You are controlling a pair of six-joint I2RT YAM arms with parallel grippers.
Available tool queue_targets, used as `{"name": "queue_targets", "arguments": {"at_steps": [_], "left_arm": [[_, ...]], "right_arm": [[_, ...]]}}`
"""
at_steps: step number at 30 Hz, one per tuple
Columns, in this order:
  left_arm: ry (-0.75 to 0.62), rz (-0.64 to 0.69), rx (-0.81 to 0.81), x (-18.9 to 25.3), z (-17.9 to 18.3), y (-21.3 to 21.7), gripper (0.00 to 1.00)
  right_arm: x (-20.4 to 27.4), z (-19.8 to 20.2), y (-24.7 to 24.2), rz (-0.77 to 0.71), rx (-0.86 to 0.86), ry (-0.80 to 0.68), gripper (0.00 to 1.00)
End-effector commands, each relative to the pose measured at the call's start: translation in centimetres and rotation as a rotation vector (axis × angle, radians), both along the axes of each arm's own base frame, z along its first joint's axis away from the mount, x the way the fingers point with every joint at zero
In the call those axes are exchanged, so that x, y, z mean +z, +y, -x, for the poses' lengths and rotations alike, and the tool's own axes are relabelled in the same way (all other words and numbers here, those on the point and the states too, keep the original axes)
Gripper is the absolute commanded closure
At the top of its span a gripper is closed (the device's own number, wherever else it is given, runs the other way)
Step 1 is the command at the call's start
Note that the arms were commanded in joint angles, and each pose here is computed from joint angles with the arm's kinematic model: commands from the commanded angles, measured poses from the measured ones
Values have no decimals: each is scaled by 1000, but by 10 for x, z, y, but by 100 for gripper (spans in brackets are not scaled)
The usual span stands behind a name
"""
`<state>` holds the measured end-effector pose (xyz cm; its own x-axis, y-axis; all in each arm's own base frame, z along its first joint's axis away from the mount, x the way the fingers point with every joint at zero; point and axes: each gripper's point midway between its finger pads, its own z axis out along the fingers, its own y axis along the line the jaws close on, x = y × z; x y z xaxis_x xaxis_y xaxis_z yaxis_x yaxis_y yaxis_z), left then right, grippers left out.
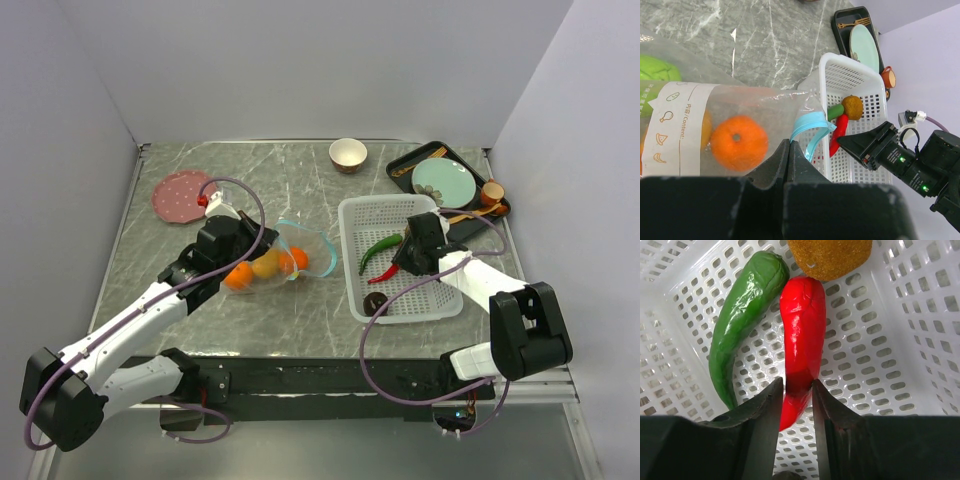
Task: Place the food in the zip-top bag and seal the zipper
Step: Pick up the fake vegetable from the bin.
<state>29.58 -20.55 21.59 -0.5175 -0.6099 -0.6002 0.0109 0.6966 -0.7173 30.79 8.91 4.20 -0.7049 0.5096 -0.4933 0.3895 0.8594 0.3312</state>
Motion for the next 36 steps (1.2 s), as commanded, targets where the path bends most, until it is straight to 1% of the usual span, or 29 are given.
{"name": "queue_targets", "arguments": {"at_steps": [1, 7, 9, 10, 11, 13, 14, 15, 19, 29, 36], "left_arm": [[-46, 26, -7, 18, -3, -2, 99], [-46, 24, -4, 18, -3, -1, 99], [-44, 23, -6, 17, -3, -2, 99], [-43, 25, -7, 17, -3, -2, 99], [-41, 24, -7, 16, -4, -2, 99], [-43, 26, -8, 17, -4, -2, 99], [-41, 26, -8, 16, -4, -3, 99], [-40, 24, -10, 16, -3, -3, 99], [-42, 28, -6, 16, -3, -2, 99], [-31, 26, -14, 13, -6, -6, 99], [-32, 23, -15, 13, -7, -6, 99]], "right_arm": [[4, -4, 0, -4, 8, -20, 66], [8, -4, 0, -12, 9, -42, 73], [10, -4, 0, -13, 13, -49, 72], [12, -5, 0, -10, 16, -51, 69], [11, -5, 0, -7, 14, -49, 60], [9, -5, -4, 8, -3, -39, 55], [7, -5, -6, 17, -12, -33, 47], [4, -5, -7, 26, -19, -25, 44], [-4, -1, -10, 49, -17, 5, 41], [-10, 8, 0, 58, 33, 32, 42], [-12, 11, 5, 75, 42, 49, 47]]}}
